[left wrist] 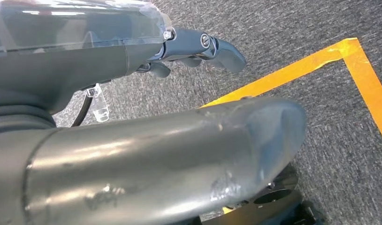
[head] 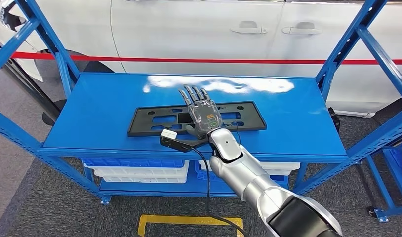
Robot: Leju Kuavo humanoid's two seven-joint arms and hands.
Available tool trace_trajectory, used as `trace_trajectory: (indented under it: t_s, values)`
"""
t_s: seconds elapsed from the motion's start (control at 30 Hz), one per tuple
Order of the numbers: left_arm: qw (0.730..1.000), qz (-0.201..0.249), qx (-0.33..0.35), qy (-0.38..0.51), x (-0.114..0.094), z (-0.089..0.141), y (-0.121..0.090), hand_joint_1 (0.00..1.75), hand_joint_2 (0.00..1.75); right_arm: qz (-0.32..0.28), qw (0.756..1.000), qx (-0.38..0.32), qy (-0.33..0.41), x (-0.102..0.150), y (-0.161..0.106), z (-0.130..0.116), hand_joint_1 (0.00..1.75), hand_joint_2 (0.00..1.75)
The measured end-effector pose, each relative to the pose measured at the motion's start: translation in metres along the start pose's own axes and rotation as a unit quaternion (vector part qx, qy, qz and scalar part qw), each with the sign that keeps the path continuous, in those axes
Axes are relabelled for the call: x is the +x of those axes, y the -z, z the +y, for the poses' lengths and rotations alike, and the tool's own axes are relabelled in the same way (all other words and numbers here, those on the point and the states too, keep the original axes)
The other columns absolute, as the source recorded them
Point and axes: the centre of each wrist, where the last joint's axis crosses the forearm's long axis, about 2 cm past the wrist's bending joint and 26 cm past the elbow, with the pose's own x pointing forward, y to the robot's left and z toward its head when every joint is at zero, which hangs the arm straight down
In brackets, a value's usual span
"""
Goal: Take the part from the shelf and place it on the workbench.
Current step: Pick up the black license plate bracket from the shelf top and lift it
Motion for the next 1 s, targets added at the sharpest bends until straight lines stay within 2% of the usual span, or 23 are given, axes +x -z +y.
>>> trace_trajectory:
  t_s: [0.3,0.47,0.8,1.0]
  values:
    - [1.000,0.007,0.000,0.005,-0.001,0.000,0.000,0.00,0.00,0.001,1.000,0.011,0.003,-0.006,-0.003,0.005,0.00,1.75]
    - [1.000,0.009,0.003,0.000,-0.001,0.000,0.000,0.00,0.00,-0.010,0.999,-0.014,0.032,-0.005,-0.001,0.001,0.00,1.75]
    - [1.000,0.008,0.017,-0.019,-0.002,0.000,-0.001,0.00,0.00,-0.069,0.985,-0.109,0.114,0.029,0.000,-0.036,0.00,1.75]
    - [0.999,0.007,0.023,-0.027,-0.004,0.001,-0.001,0.00,0.00,-0.105,0.978,-0.115,0.139,0.052,-0.018,-0.046,0.00,1.75]
